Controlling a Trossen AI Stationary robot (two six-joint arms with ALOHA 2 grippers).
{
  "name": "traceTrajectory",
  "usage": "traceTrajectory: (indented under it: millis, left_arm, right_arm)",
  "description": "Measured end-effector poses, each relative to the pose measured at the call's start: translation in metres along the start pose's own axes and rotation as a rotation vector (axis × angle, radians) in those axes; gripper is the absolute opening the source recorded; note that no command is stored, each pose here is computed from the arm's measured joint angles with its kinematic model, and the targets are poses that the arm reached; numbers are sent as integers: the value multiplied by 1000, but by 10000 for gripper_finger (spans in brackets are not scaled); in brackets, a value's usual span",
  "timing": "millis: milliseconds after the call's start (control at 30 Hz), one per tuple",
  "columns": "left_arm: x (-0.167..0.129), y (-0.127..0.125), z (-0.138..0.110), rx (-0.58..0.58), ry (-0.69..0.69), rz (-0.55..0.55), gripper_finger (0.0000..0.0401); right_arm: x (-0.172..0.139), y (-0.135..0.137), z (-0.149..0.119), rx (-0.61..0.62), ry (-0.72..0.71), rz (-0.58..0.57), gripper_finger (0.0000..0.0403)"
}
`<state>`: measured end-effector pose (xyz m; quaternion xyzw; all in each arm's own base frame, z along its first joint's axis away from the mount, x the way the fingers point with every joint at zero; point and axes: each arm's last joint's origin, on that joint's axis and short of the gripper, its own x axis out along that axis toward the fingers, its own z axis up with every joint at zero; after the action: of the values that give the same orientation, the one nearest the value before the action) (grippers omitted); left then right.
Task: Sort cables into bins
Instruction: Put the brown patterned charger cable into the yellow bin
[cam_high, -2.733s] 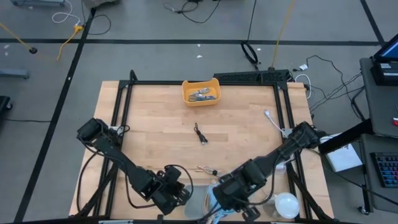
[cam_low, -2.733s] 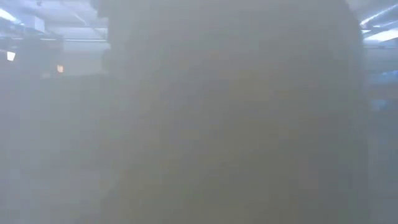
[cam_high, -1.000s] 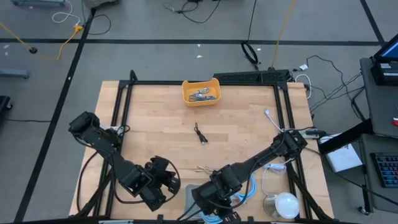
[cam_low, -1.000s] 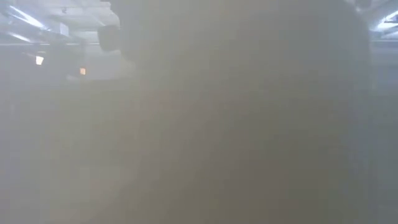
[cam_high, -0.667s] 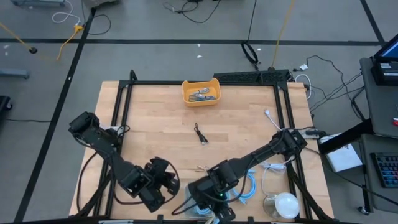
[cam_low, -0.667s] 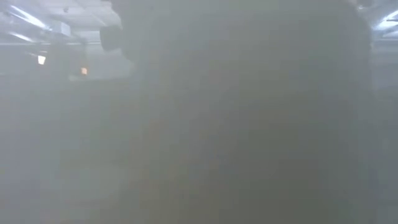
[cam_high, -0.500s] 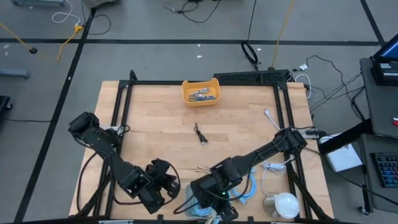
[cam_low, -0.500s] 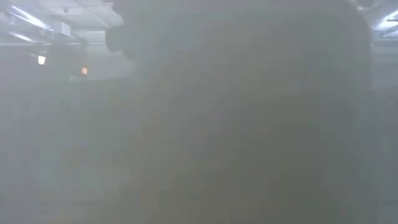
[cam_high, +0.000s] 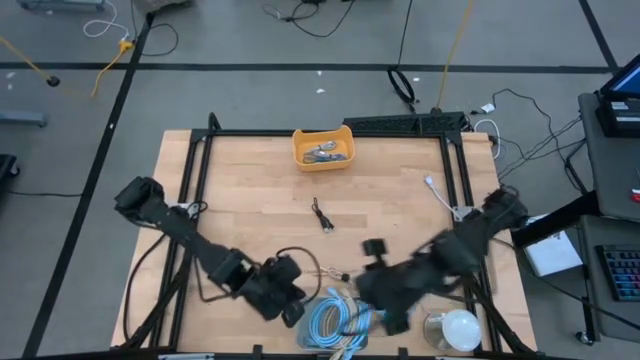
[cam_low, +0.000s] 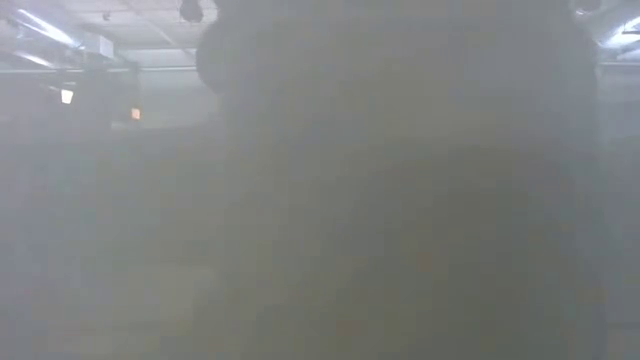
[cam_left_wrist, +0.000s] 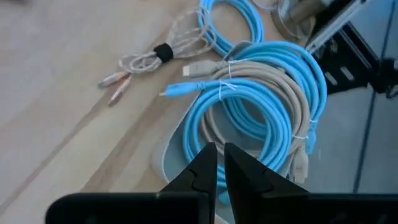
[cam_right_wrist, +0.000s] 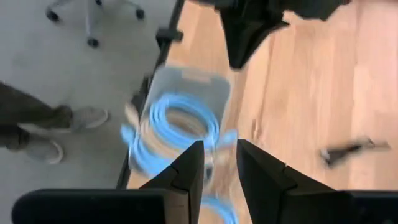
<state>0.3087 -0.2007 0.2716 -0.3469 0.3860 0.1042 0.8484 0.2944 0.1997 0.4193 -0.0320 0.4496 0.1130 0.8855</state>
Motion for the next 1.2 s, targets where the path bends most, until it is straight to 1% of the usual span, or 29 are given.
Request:
traceTrajectory:
  millis: [67,133,200,300,367,433,500,567,700,833,900,1000,1100,1200]
  left_arm:
    - [3,3,9,19,17,-5,33]
    - [5,6,16,39,6,-2,33]
    - [4,6,21,72,-14,-11,33]
    - [1,11,31,111,-28,-2,33]
    - [3,20,36,143,-3,58,33]
    - [5,32,42,182,47,123,33]
    - [7,41,49,237,106,150,33]
    - [10,51,55,315,154,190,33]
    - [11,69,75,460,179,248,38]
    - [14,91,100,593,191,298,71]
    - [14,100,112,689,163,355,94]
    - [16,114,128,841,124,445,131]
    - [22,135,137,911,181,429,163]
    - [31,161,134,940,260,418,185]
  right_arm:
    - [-13,4,-12,16,45,-23,86]
    - [-18,8,-23,45,96,-31,86]
    - [-15,14,-35,68,157,-52,86]
    - [-2,25,-56,91,236,-78,86]
    - [8,31,-69,106,274,-96,85]
    - [18,33,-80,143,265,-129,83]
    - [27,32,-88,195,214,-158,82]
    - [30,29,-93,260,137,-160,82]
    - [25,18,-96,412,-121,-168,82]
    - [13,3,-94,520,-408,-184,83]
    - [6,-6,-91,561,-514,-178,84]
    - [1,-19,-89,588,-586,-166,83]
    - [1,-28,-86,594,-614,-187,82]
    - [1,-33,-83,595,-635,-221,82]
